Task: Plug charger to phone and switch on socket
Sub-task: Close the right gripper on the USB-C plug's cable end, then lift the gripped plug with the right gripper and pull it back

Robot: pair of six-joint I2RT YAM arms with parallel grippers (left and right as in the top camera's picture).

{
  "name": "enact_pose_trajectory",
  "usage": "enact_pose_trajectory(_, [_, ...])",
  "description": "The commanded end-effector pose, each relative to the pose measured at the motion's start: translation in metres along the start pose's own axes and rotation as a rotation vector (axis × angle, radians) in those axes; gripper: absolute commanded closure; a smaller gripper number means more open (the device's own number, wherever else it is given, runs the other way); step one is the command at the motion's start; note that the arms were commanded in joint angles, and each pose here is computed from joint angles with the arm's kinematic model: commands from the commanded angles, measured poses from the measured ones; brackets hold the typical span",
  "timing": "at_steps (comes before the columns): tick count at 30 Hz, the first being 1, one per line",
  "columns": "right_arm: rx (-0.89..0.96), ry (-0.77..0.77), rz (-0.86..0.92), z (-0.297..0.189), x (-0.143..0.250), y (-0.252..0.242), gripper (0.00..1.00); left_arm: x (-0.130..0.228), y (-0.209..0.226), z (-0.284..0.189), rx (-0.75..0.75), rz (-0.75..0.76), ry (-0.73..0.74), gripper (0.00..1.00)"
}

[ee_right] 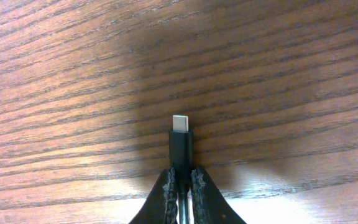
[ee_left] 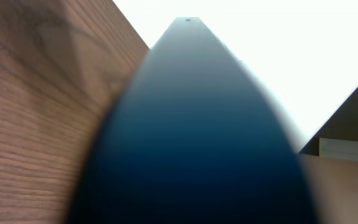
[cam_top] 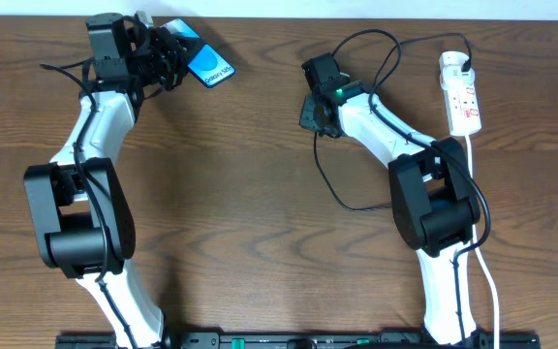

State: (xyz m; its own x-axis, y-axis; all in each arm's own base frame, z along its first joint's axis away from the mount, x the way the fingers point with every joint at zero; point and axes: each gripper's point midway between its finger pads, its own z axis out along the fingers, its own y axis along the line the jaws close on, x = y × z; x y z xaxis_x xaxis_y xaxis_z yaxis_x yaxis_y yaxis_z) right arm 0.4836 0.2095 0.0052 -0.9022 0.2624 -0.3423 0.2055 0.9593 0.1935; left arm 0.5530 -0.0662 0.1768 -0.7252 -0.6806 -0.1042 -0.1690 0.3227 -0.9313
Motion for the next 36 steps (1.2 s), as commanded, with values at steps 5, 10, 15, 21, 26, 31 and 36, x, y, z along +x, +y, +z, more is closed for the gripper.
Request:
enact_pose_trajectory(5, [0.018, 0.050, 0.014, 0.0164, 0.0116, -0.0110, 0.99, -0.0013, -0.0124, -0.0033, 0.025, 0.042, 0.003, 0.93])
enact_pose_trajectory(10, [0.022, 0.048, 0.004, 0.0165, 0.0104, -0.0127, 0.99, -0.0013, -0.0124, -0.0033, 0.025, 0.042, 0.002, 0.93])
enact_pose_trajectory(15, [0.022, 0.047, -0.011, 0.0163, 0.0090, -0.0140, 0.99, -0.0013, -0.0124, -0.0033, 0.025, 0.042, 0.003, 0.93])
enact_pose_trajectory(21, [0.018, 0.049, -0.011, 0.0162, 0.0093, -0.0133, 0.89, -0.0012, -0.0123, -0.0033, 0.025, 0.042, 0.003, 0.93])
enact_pose_trajectory(26, [0.017, 0.047, -0.011, 0.0162, 0.0090, -0.0130, 0.85, 0.0001, -0.0099, -0.0032, 0.016, 0.035, 0.008, 0.93])
enact_pose_trajectory(31, [0.016, 0.046, -0.010, 0.0162, 0.0087, -0.0128, 0.99, 0.0025, -0.0054, -0.0032, 0.000, 0.030, 0.016, 0.92])
enact_pose_trajectory(36, [0.011, 0.039, -0.010, 0.0163, 0.0069, -0.0116, 0.99, 0.0024, -0.0056, -0.0032, 0.001, 0.031, 0.016, 0.93])
